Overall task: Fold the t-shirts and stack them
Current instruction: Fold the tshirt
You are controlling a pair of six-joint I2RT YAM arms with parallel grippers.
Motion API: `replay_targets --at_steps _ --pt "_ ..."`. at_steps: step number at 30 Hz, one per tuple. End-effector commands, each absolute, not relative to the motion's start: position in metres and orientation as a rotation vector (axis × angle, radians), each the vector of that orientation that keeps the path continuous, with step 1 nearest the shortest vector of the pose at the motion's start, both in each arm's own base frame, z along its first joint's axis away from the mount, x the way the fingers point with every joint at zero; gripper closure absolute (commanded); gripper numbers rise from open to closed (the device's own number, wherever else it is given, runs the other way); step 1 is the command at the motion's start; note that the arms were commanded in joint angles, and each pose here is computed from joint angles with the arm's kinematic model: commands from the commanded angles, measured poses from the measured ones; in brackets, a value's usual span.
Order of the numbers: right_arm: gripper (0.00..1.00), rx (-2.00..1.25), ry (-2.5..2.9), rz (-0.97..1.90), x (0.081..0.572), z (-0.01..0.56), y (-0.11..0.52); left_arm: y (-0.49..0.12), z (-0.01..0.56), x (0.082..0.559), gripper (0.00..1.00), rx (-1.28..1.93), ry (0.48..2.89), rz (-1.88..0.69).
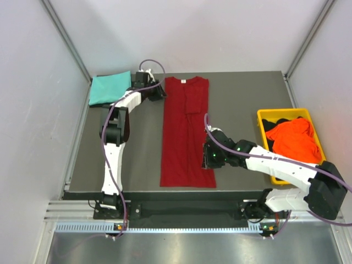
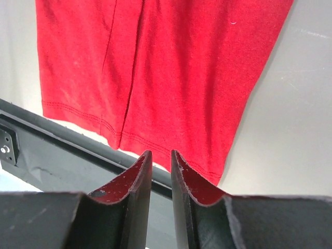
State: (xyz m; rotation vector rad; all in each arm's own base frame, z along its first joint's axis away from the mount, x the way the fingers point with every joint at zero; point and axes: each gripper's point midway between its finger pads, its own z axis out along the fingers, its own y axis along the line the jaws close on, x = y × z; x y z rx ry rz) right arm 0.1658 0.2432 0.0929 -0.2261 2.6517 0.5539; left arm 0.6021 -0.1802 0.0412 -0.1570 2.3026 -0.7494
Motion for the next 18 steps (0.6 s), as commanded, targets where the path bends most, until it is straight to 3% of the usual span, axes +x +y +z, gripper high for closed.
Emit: replay_targets --at_steps 1,7,11,12,14,18 --pt "0.78 -0.206 2.635 0.571 0.17 0.101 0.246 -0.162 0.043 0.593 0.56 -0.19 2.341 -0.681" --pt "0.76 -0.114 2.716 0.579 0.161 0.079 0.221 -0.138 0.105 0.561 0.52 -0.226 2.346 -0.558" --pt "0.75 -0.049 2.731 0.584 0.157 0.069 0.199 -0.137 0.11 0.494 0.52 -0.253 2.491 -0.584" --pt "0.75 -0.041 2.741 0.577 0.155 0.067 0.194 -0.139 0.088 0.462 0.52 -0.265 2.57 -0.613" --pt "0.7 -0.027 2.759 0.579 0.15 0.06 0.186 -0.146 0.108 0.428 0.52 -0.23 2.539 -0.677" --pt "0.65 0.001 2.794 0.609 0.137 0.049 0.18 -0.151 0.085 0.337 0.52 -0.203 2.641 -0.734"
